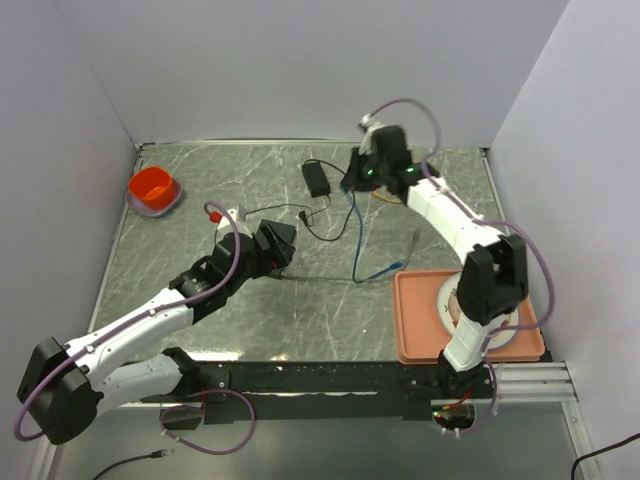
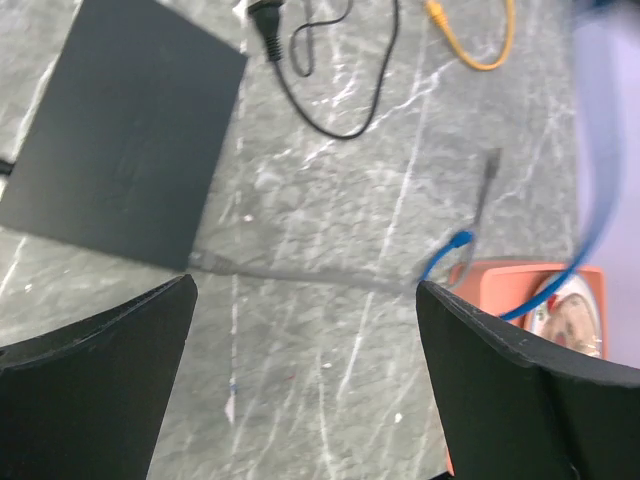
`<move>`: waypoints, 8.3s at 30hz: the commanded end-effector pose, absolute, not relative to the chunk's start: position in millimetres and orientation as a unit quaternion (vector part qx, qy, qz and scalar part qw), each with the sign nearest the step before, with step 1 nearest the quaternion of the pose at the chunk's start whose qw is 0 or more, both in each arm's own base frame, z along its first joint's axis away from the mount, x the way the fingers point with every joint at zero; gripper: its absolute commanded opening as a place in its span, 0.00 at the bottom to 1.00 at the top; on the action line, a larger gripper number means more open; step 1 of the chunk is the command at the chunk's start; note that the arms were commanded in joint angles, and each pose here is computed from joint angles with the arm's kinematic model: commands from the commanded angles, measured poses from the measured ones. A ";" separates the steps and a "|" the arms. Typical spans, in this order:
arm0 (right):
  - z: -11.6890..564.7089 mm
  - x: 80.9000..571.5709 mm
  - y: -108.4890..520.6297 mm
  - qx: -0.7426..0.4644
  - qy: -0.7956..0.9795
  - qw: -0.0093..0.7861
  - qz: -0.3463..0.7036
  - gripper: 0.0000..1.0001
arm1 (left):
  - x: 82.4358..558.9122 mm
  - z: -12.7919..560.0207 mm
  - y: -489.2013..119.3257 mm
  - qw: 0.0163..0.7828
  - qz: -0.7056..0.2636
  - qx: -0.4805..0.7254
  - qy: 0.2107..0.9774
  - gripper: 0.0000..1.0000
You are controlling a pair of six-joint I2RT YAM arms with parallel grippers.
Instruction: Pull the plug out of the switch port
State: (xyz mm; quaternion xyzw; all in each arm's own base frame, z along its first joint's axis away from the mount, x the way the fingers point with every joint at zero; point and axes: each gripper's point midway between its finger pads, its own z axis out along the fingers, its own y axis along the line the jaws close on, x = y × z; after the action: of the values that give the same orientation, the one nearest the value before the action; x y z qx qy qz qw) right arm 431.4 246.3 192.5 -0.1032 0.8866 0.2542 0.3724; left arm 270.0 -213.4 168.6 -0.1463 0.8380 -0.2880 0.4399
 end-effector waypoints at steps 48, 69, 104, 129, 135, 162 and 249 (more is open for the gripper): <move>210.5 396.5 330.0 -0.119 0.777 0.385 0.484 0.61 | 284.2 95.9 -136.1 0.392 -0.152 -0.297 0.857 0.97; 91.3 330.5 374.2 -0.226 0.819 0.254 0.463 0.57 | 326.7 80.1 -168.6 0.332 -0.224 -0.288 0.870 0.06; 43.4 311.0 391.6 -0.282 0.828 0.179 0.451 0.57 | 313.7 31.9 -161.2 0.276 -0.231 -0.316 0.878 0.04; 10.7 282.9 386.9 -0.287 0.830 0.104 0.467 0.43 | 301.7 17.0 -158.8 0.258 -0.234 -0.328 0.878 0.04; 10.1 286.7 385.9 -0.274 0.823 0.108 0.485 0.41 | 301.5 18.5 -158.1 0.259 -0.234 -0.328 0.878 0.03; 19.4 295.1 382.4 -0.237 0.809 0.094 0.529 0.40 | 300.3 15.8 -157.7 0.258 -0.234 -0.329 0.878 0.03; -24.0 259.7 354.8 -0.245 0.867 0.038 0.432 0.00 | 298.0 16.1 -184.6 0.237 -0.262 -0.277 0.893 0.15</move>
State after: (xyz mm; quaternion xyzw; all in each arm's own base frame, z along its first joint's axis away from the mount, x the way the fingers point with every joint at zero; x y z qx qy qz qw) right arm 285.6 381.3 20.5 -0.2587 0.8197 0.5032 0.0888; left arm 303.1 -210.5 44.0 -0.2490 0.8798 -0.3201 0.2481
